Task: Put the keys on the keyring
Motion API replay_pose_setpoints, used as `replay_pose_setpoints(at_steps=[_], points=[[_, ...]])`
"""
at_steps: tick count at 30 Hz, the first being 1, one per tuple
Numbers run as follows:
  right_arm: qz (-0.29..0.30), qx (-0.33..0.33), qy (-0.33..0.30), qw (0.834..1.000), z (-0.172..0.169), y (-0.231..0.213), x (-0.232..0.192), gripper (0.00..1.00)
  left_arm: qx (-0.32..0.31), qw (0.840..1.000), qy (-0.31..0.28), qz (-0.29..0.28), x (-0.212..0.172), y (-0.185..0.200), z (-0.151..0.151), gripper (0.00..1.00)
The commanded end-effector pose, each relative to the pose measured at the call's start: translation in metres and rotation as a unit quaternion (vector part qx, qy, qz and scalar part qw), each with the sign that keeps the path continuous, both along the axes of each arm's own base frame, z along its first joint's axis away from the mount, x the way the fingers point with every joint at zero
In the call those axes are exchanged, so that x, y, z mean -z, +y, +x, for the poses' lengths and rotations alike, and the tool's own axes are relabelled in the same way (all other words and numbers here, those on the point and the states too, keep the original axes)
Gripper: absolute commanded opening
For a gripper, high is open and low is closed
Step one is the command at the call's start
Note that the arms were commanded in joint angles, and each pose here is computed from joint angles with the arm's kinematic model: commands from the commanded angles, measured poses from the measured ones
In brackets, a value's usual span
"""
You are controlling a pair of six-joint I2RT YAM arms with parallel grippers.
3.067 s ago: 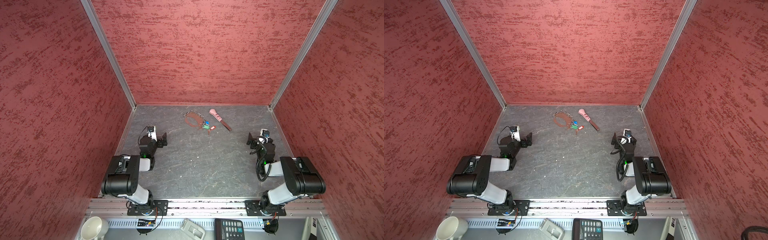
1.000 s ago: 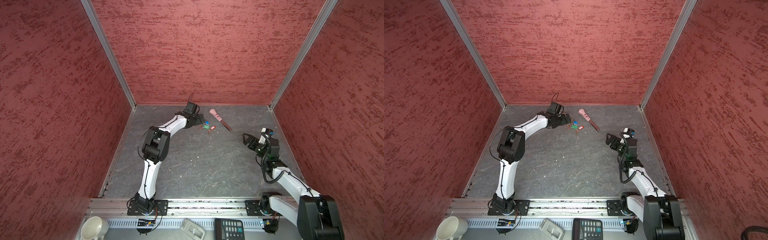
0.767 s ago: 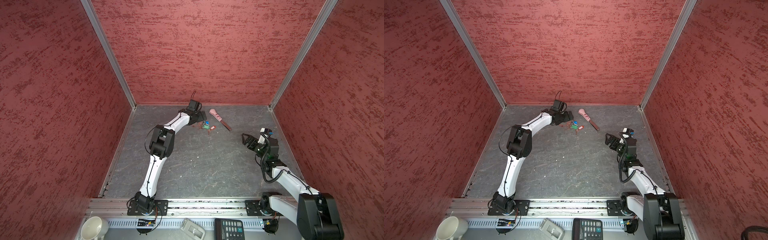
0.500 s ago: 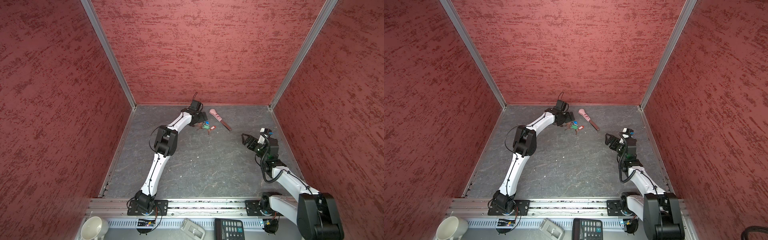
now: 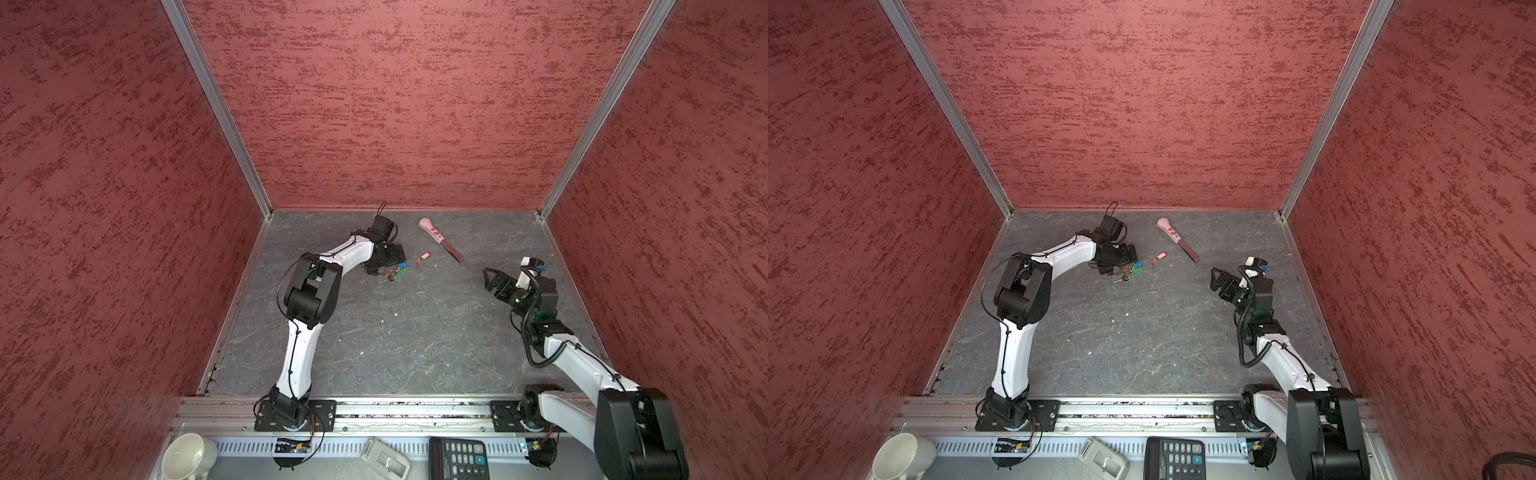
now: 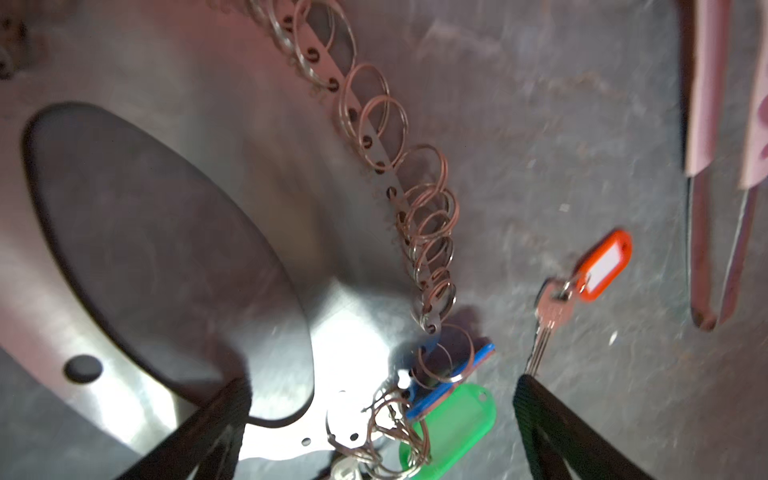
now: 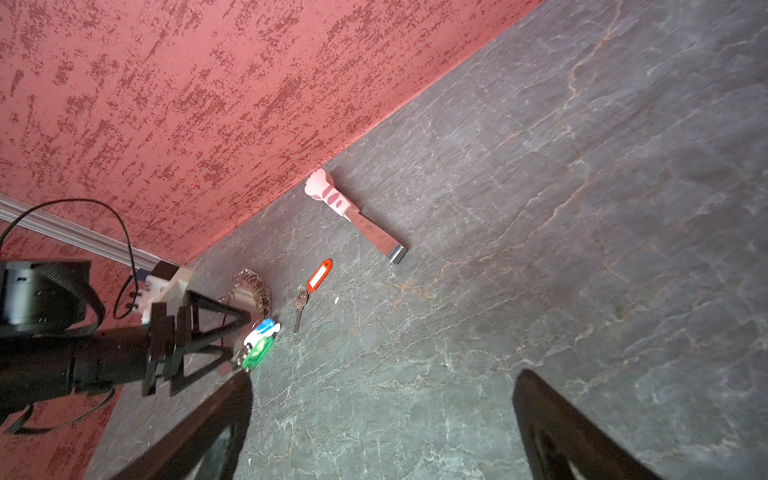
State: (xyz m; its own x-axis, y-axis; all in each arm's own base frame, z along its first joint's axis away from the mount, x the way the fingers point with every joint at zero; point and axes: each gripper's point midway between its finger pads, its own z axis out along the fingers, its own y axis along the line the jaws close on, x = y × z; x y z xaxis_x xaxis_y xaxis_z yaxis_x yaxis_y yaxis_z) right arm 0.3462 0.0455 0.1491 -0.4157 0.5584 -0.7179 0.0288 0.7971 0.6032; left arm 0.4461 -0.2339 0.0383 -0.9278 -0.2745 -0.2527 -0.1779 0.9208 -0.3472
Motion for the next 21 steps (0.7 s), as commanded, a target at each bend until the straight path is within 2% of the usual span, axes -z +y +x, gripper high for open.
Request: replay_pose_setpoints(at_steps=[1,7,11,13,16,21], points=[[-0.007,0.017,-0.006,1.0,-0.002,-0.005,-0.001,0.99,0.001,1.0,0.022,0.005,0.008,0.004,-0.039,1.0],[-0.023,0.024,-0.01,0.999,-0.004,-0.01,-0.002,0.99,0.014,0.999,0.023,0.018,0.013,0.019,-0.11,1.0],[-0.026,0.02,-0.007,0.999,-0.006,-0.008,-0.001,0.99,0.021,0.999,0.013,0.033,0.004,0.032,-0.147,1.0],[-0.029,0.014,-0.008,0.999,-0.007,-0.006,-0.001,0.99,0.024,0.998,-0.005,0.057,-0.009,0.039,-0.155,1.0],[-0.037,0.008,-0.008,0.999,-0.006,-0.003,-0.002,0.99,0.015,0.99,-0.022,0.136,-0.026,0.053,-0.158,1.0],[-0.044,0.004,-0.013,0.999,-0.008,-0.002,-0.005,0.99,-0.003,0.982,-0.008,0.191,-0.021,0.059,-0.151,1.0]])
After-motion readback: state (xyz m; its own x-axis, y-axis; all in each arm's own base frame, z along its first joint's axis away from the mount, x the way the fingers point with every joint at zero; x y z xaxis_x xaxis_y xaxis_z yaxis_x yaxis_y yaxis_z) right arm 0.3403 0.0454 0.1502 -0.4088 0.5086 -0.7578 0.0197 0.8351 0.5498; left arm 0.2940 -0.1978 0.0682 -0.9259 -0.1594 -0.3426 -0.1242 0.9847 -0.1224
